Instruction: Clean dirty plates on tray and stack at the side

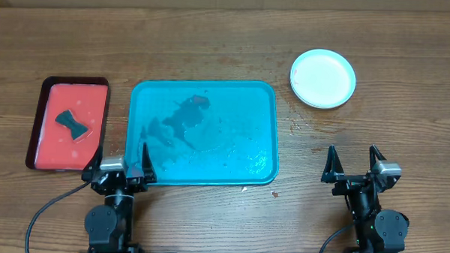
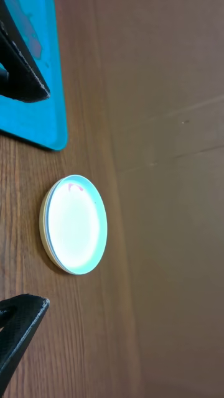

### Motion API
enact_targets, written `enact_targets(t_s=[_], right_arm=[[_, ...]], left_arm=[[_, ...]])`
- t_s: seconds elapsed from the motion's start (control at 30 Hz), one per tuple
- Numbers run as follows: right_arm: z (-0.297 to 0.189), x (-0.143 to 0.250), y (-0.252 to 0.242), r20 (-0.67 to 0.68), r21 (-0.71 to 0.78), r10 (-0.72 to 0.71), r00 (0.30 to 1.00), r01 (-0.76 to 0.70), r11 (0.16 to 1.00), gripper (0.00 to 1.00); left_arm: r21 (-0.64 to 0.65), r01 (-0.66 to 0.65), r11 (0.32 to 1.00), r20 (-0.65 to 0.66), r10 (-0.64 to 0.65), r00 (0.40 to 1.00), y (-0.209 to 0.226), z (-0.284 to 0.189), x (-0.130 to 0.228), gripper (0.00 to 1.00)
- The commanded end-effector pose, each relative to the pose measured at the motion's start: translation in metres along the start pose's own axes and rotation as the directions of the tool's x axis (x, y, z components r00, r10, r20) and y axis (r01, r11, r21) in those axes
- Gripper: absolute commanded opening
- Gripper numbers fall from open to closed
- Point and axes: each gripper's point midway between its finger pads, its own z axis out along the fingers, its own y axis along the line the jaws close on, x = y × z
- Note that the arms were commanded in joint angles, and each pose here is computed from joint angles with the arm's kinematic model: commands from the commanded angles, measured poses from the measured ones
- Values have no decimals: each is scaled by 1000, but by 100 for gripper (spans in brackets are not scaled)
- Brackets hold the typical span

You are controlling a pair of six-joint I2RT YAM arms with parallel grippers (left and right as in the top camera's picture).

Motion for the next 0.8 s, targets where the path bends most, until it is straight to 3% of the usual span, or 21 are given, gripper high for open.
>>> enact_targets(t_s=[0.0, 0.77], right_arm=[[0, 2, -2, 2, 9, -4, 1000, 4, 1000, 100], [0, 2, -2, 2, 9, -4, 1000, 4, 1000, 100]], left_arm=[[-2, -20, 1000, -21, 20, 1000, 3, -1, 7, 100], [30, -82, 996, -19, 82, 996, -4, -1, 7, 100]])
